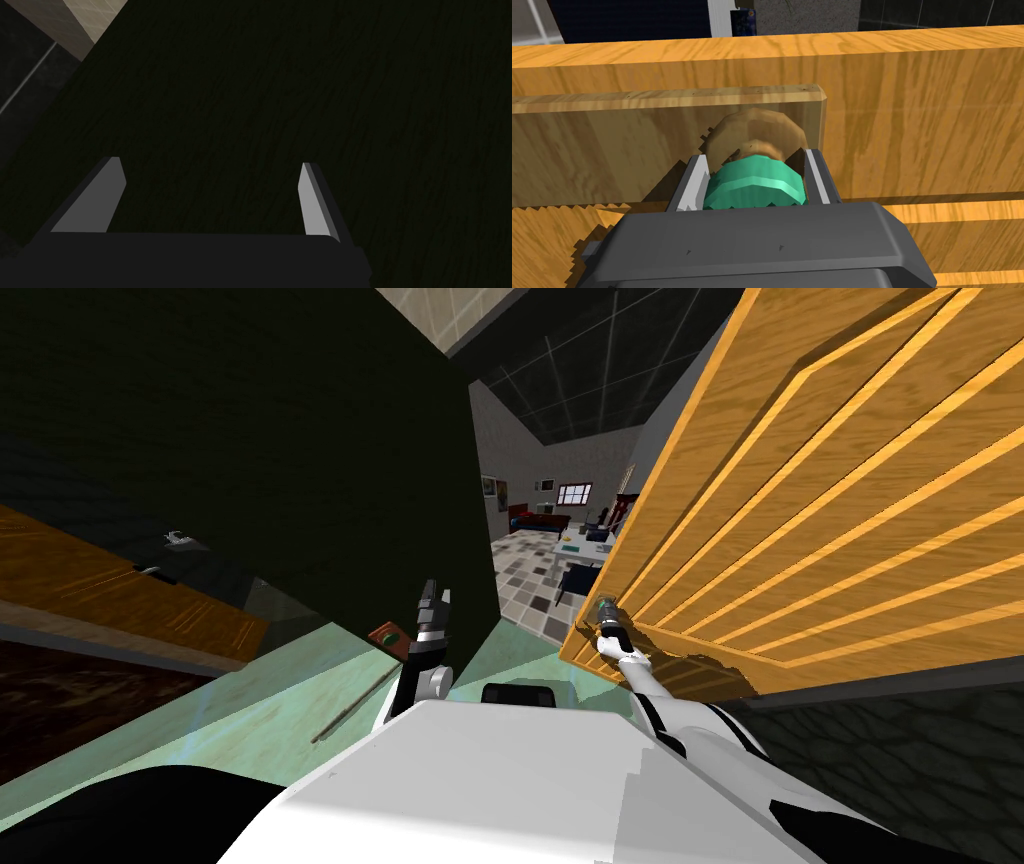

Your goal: Pull the door open

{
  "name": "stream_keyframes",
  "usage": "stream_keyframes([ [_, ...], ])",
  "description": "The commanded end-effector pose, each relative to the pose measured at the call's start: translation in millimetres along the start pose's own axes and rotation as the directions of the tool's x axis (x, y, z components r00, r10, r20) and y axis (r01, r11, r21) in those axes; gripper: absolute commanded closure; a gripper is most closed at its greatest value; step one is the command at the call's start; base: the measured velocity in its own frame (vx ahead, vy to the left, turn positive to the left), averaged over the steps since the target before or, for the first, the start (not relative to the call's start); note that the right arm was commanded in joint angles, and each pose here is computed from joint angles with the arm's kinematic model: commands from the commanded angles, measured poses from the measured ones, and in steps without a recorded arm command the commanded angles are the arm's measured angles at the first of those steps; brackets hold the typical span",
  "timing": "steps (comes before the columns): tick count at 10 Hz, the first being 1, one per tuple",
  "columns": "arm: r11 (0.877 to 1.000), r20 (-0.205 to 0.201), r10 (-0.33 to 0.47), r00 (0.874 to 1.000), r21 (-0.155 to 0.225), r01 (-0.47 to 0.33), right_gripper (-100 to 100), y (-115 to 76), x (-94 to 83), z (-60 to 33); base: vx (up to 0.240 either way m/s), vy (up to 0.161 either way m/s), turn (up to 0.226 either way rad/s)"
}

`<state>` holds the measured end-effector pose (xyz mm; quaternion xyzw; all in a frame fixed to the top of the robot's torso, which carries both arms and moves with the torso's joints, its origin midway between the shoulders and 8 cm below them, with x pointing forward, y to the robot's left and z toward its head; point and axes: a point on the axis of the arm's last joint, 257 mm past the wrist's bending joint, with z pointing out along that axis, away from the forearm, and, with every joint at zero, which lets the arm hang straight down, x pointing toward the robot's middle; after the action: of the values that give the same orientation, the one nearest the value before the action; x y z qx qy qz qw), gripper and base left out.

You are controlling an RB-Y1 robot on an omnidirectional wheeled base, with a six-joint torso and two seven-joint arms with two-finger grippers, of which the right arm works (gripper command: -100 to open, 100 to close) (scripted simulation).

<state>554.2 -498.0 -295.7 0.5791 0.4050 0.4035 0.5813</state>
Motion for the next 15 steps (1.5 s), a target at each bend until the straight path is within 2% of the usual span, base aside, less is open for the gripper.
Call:
stream_keyframes([
  [1, 1.0, -0.024, 0.002, 1.0, 0.003, -0.002, 100, -1.3, 12.9, 0.6, -0.236, -0.058, 0.057],
  [5, 1.0, -0.091, 0.003, 0.996, 0.001, -0.003, 100, -0.3, 47.0, 1.0, -0.256, -0.074, 0.064],
  [6, 1.0, -0.083, 0.003, 0.997, 0.003, -0.003, 100, -1.4, 43.0, 0.6, -0.103, -0.025, 0.039],
  [7, 1.0, -0.109, 0.004, 0.994, 0.01, -0.003, 100, -4.4, 56.5, -1.5, -0.158, -0.064, 0.064],
  [15, 1.0, -0.222, 0.004, 0.975, 0.002, -0.003, 100, -0.5, 111.2, -6.2, -0.224, -0.094, 0.066],
])
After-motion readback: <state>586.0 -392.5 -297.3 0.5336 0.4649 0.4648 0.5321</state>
